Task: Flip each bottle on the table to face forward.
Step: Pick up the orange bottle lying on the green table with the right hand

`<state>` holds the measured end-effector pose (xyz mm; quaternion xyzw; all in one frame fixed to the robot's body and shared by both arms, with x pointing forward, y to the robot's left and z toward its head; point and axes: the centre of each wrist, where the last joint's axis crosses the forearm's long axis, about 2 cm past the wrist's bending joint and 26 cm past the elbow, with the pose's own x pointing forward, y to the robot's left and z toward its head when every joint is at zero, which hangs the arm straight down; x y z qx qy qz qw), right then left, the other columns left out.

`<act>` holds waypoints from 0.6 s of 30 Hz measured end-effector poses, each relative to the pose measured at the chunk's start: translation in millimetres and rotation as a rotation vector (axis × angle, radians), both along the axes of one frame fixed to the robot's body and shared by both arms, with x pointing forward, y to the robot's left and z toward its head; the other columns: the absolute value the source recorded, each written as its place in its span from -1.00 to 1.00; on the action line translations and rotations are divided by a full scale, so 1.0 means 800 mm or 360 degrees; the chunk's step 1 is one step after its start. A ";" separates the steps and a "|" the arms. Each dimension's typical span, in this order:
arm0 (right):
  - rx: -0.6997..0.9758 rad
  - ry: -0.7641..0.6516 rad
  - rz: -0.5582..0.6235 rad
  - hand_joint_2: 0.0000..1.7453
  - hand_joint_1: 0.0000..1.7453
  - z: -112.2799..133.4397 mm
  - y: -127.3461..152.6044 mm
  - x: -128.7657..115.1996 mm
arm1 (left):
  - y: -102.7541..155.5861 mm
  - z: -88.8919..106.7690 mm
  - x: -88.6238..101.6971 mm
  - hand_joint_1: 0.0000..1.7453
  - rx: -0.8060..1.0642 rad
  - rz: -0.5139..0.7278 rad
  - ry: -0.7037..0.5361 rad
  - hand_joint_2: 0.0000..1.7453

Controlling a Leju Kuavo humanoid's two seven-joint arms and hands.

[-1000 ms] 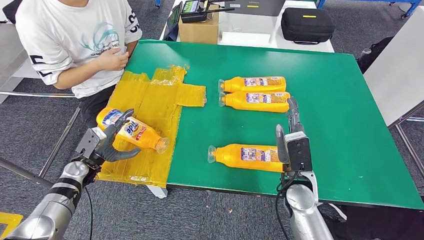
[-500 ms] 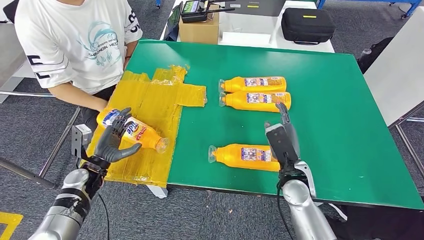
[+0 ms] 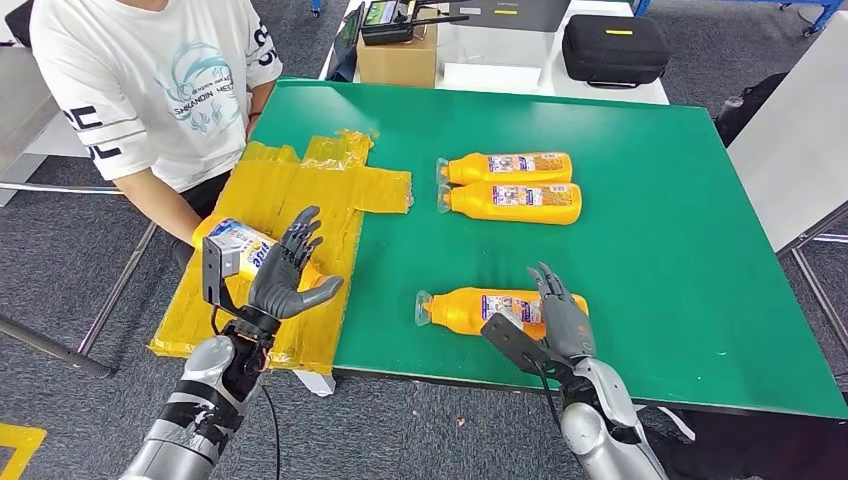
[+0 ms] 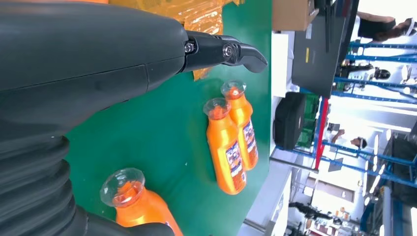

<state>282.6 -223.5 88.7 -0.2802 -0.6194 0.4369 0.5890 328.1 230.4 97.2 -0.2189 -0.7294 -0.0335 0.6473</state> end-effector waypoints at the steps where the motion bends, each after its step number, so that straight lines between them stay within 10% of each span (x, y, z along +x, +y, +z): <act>1: -0.0005 -0.0003 0.0000 1.00 -1.00 0.000 -0.001 -0.002 | -0.001 0.001 0.000 -1.00 0.0000 -0.0001 -0.0002 1.00; 18: -0.0040 -0.0199 0.0045 1.00 -1.00 0.009 -0.002 -0.020 | -0.010 0.004 0.001 -1.00 -0.0029 0.0019 -0.0020 1.00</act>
